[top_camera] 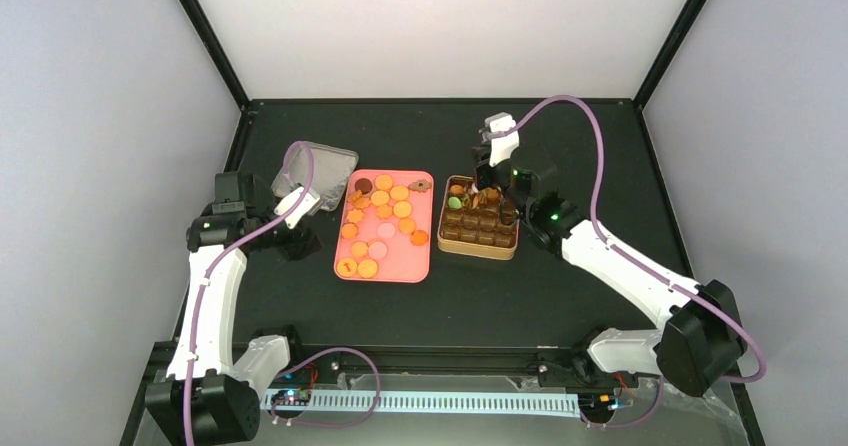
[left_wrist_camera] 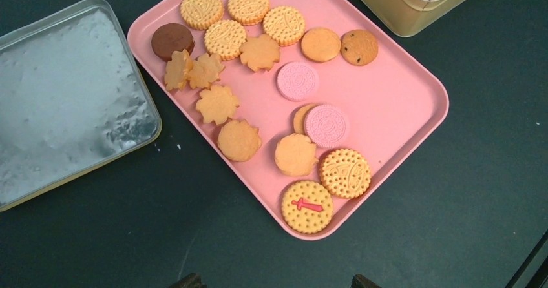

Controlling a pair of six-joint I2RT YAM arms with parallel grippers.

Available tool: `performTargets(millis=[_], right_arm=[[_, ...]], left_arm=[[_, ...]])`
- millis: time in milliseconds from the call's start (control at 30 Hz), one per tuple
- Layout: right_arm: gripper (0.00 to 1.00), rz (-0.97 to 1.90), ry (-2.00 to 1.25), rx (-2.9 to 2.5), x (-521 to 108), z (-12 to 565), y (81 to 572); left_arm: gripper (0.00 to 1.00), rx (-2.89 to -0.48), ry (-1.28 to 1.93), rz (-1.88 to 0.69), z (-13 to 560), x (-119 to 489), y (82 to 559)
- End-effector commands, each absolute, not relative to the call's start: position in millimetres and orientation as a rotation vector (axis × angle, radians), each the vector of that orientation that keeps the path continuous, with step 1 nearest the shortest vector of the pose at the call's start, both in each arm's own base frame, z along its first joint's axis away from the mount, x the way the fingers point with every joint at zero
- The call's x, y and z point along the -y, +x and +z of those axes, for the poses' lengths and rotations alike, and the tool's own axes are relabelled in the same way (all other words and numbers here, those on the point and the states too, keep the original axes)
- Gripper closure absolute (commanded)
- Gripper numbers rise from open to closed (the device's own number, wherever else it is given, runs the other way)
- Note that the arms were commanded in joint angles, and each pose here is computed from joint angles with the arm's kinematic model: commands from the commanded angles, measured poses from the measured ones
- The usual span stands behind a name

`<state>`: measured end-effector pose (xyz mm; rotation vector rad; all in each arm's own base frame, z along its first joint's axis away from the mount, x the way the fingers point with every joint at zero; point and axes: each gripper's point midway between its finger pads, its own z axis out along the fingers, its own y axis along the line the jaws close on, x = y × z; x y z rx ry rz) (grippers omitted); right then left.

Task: Pack the cookies
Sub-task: Place the fake cookies in the empty pocket of the box, then pass from the right arm to the left

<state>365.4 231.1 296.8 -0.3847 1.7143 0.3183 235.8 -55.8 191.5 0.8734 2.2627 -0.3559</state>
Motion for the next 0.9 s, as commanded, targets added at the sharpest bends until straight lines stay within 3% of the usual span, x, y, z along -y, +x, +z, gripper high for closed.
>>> performTargets(millis=[0,433,667,867], right_arm=[[0.91,0.311,-0.36,-1.678,-226.6,318.5,368.2],[0.91,0.428,-0.396,-1.616,-231.4,368.4,346.0],[0.91,0.824,-0.518,-1.571,-272.1,390.5,301.6],[0.91,1.132,-0.654,-1.502,-312.4,405.9,262.1]], left_arm=[[0.39,-2.214,0.902,-0.379,202.5,60.7,233.4],[0.32,-2.073,0.966,-0.651,210.3,96.7,222.0],[0.16,-1.875,0.975,-0.904,246.5,127.8,211.9],[0.13,-1.756,1.012,-1.045,269.0,151.7,203.5]])
